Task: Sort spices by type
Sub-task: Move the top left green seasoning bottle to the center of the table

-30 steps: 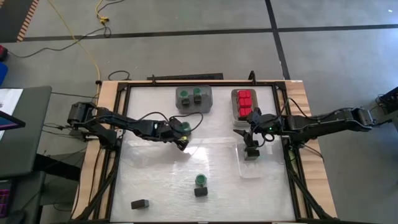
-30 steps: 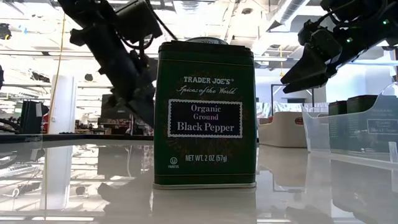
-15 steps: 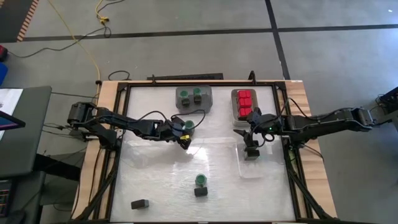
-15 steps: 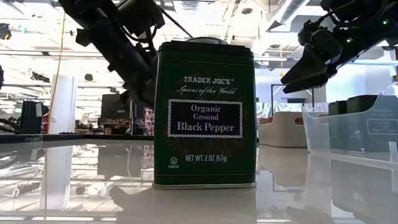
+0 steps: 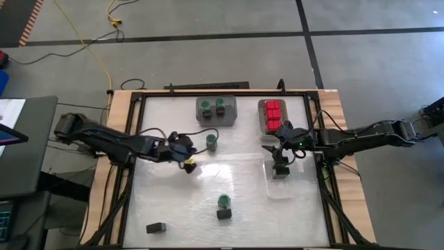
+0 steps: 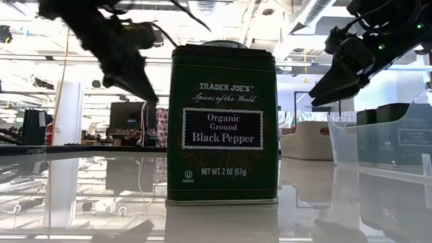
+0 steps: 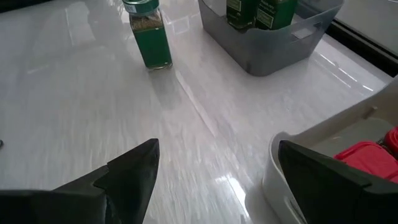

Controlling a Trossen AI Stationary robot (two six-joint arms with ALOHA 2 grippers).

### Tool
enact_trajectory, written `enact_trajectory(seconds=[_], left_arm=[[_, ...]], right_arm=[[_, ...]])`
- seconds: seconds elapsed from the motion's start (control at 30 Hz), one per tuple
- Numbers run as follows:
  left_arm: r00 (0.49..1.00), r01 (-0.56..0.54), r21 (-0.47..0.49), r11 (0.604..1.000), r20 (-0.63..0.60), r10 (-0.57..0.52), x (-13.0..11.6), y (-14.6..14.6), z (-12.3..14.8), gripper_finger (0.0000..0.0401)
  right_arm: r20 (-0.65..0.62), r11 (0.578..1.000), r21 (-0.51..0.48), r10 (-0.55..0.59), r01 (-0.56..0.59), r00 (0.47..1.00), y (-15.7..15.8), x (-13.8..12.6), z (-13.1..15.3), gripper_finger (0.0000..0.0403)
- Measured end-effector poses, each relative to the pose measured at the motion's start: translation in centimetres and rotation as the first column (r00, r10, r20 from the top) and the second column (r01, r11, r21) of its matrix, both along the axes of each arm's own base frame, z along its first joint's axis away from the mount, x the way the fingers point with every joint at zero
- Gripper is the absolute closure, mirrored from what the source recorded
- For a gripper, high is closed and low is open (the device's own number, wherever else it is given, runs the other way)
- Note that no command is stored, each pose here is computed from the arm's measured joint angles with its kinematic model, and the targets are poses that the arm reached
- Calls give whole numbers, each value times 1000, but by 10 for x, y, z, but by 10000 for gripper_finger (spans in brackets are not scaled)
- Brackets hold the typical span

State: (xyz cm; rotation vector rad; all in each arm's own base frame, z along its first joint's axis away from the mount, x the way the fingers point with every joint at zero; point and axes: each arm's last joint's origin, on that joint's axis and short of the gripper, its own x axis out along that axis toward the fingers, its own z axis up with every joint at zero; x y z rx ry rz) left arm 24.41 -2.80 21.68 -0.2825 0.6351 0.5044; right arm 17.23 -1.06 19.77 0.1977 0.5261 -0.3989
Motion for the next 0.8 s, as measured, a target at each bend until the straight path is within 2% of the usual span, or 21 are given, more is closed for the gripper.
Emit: enact_trajectory(seconds=[0.13, 0.2, 0.33, 0.43, 0.63, 0.8], left_arm=[[989, 81, 44, 996, 118, -86, -30, -2, -8, 401], [967, 120, 75, 990, 215, -134, -44, -2, -13, 401], [914, 179, 195, 964, 329, -236, -72, 1, -25, 401], [886, 189, 282, 941, 363, -287, -88, 4, -32, 401], [859, 158, 250, 955, 443, -258, -104, 9, -35, 401], [872, 172, 280, 945, 403, -278, -107, 10, -37, 401]], right_arm=[[6, 1000, 0, 0, 0, 1000, 0, 0, 1, 46], [9, 1000, 0, 0, 0, 1000, 0, 0, 1, 46], [17, 1000, 0, 2, -2, 1000, 0, 1, 1, 46], [18, 1000, 0, 2, -2, 1000, 0, 1, 1, 46], [18, 1000, 0, 2, -2, 1000, 0, 1, 1, 46], [20, 1000, 0, 1, -1, 1000, 0, 1, 2, 46]])
